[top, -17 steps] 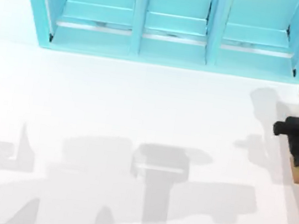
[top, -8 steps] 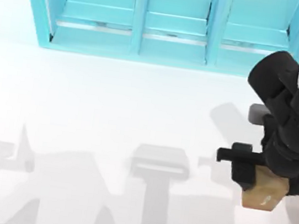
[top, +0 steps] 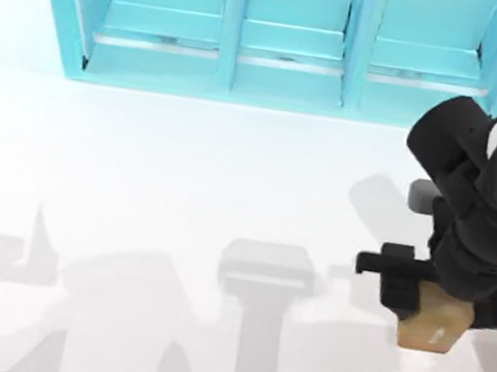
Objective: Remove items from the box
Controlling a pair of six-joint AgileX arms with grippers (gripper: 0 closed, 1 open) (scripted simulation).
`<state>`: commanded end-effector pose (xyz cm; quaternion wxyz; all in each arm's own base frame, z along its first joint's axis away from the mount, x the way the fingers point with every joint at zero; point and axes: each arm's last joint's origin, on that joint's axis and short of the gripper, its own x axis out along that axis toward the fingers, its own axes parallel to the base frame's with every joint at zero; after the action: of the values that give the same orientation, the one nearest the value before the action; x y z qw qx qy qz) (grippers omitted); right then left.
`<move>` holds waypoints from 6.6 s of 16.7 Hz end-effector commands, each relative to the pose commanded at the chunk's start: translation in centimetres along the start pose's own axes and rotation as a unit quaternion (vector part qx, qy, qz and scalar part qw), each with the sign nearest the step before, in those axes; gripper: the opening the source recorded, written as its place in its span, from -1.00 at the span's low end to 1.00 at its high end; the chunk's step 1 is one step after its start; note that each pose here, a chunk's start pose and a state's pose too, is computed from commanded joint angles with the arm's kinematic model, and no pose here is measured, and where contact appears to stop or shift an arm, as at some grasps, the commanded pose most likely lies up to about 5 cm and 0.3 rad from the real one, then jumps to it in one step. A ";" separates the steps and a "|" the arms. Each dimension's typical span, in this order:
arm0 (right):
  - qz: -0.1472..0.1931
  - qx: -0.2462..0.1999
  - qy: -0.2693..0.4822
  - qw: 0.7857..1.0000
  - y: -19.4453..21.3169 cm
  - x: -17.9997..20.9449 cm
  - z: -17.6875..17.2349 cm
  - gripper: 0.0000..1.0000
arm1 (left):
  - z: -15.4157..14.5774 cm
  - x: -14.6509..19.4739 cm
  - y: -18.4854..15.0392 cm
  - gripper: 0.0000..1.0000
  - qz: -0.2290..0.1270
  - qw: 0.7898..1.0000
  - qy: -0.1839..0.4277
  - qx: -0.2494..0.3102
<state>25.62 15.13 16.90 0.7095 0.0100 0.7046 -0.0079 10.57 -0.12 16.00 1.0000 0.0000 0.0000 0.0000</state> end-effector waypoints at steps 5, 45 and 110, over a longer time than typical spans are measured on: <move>-0.001 -0.002 0.002 1.000 0.0 3.0 -0.2 -1.00 | 0.0 0.0 0.0 1.00 0.000 1.000 0.000 0.000; -0.001 -0.001 0.002 1.000 0.0 -4.9 -0.1 1.00 | 0.0 0.0 0.0 1.00 0.000 1.000 0.000 0.000; 0.000 -0.008 0.003 1.000 -27.3 0.8 10.8 -1.00 | 0.0 0.0 0.0 1.00 0.000 1.000 0.000 0.000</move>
<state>35.74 -12.47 16.07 0.7077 0.0047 0.7065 -0.0024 10.57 -0.12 16.00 1.0000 0.0000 0.0000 0.0000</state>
